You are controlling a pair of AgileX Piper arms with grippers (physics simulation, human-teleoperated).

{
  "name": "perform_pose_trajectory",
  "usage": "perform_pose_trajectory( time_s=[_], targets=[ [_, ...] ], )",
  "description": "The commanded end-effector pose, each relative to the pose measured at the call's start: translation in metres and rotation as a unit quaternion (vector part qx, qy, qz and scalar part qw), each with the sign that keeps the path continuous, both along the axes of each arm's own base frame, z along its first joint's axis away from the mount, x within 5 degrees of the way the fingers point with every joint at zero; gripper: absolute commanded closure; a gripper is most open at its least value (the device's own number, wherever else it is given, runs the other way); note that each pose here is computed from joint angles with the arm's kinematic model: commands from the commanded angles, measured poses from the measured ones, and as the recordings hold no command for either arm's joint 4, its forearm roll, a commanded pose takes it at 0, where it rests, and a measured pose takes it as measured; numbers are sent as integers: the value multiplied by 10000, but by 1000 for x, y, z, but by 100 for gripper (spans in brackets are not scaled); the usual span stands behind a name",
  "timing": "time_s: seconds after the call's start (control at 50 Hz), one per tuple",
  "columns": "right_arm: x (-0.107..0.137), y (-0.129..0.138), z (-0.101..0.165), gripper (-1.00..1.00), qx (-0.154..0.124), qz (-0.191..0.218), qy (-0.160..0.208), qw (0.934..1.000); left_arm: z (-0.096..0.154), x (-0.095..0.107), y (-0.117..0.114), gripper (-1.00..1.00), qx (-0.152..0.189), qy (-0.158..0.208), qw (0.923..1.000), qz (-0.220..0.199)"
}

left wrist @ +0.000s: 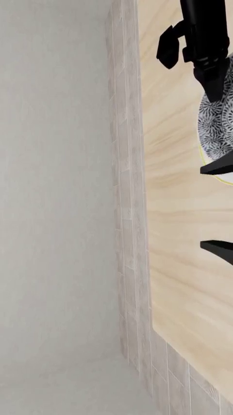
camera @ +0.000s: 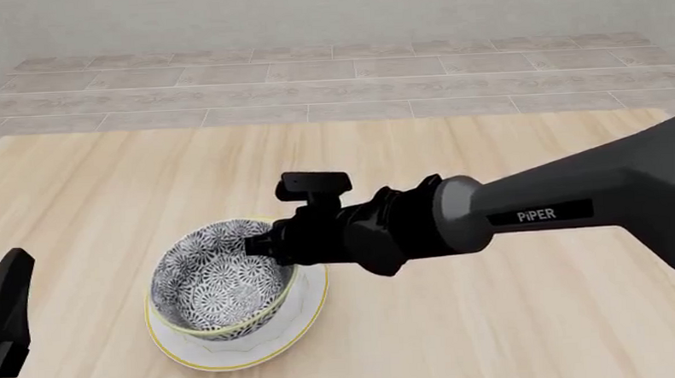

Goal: Put the bowl on the plate.

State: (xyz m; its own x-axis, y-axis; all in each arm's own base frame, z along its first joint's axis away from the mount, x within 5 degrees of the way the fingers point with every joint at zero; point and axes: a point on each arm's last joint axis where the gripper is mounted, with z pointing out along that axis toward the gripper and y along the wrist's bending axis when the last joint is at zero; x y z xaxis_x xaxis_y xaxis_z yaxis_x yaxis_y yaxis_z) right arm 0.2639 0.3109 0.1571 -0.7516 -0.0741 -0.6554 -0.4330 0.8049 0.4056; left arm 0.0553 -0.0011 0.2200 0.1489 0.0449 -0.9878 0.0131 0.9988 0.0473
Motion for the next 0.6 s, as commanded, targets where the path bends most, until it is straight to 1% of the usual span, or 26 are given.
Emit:
perform_pose_trajectory(
  time_s=[0.02, 0.6],
  targets=[
    [-1, 1, 2, 100, 137, -114, 79, 9998, 0, 0, 0, -100, 5, -3, 10000, -3],
    [0, 1, -4, 100, 134, -175, 155, 9996, 0, 0, 0, -100, 9, -10, 10000, -10]
  ],
)
